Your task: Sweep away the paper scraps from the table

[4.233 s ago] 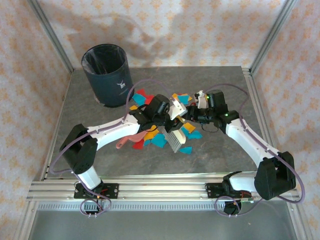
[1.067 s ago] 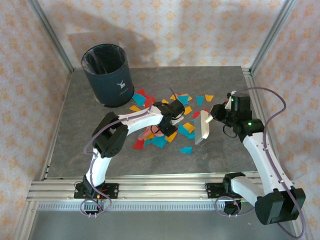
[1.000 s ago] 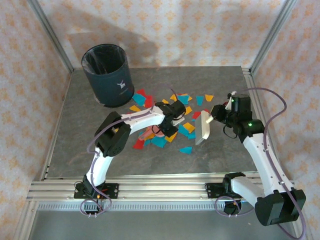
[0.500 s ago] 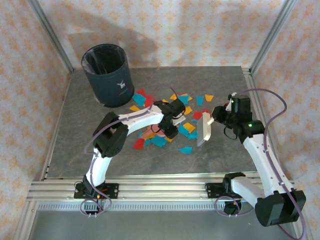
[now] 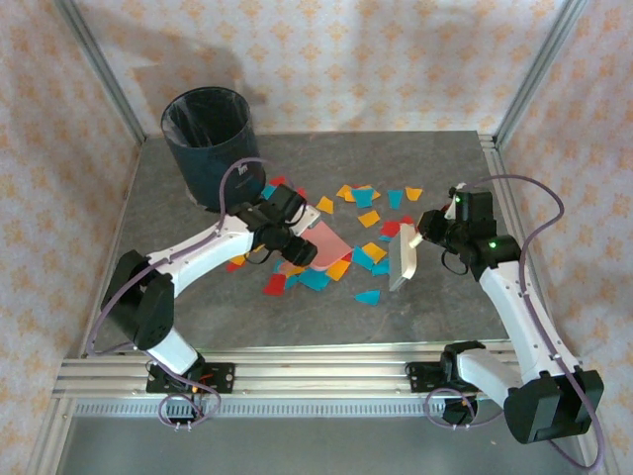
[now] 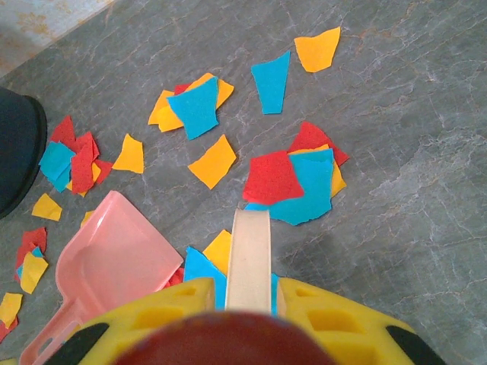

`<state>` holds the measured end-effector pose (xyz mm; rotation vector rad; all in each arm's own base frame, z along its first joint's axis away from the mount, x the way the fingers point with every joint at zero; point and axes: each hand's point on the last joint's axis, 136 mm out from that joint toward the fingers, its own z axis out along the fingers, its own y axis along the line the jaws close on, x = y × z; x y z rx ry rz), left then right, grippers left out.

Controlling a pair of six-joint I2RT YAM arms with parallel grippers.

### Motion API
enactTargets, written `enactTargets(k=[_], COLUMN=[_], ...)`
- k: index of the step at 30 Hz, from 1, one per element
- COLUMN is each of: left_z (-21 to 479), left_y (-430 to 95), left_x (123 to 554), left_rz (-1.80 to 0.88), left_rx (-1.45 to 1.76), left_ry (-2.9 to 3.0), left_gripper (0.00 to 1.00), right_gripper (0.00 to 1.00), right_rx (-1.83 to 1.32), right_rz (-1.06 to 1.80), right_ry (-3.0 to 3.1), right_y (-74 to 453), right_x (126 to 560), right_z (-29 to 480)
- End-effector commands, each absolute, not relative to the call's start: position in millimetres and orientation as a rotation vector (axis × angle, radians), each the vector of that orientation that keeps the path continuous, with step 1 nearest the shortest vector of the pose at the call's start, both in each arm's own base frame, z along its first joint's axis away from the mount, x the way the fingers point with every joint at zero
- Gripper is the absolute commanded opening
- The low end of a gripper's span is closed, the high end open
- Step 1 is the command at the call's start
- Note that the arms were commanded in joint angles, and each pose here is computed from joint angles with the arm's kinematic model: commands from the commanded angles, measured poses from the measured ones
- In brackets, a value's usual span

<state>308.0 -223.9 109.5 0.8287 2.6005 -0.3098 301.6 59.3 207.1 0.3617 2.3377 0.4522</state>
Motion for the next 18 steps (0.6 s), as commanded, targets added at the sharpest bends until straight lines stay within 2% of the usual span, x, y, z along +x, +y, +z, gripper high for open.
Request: enactTargets(k=[1, 10, 18], left_z=[103, 69, 49], left_y=[-223, -214, -206], left_x=[309, 311, 308], left_rz=[-0.329, -0.283, -0.21], left_rx=[0.861, 0.943, 1.021], left_ry=[2.564, 2.632, 2.706], left_gripper=[0.72, 0.73, 0.66], right_gripper=[0.0, 0.0, 0.0], right_rx=[0.347, 0.347, 0.353], right_rz=[0.475, 0.462, 0.451], right_ry=[2.297, 2.299, 2.3], right_y=[61, 59, 57], right_x=[306, 302, 300], right_z=[219, 222, 221])
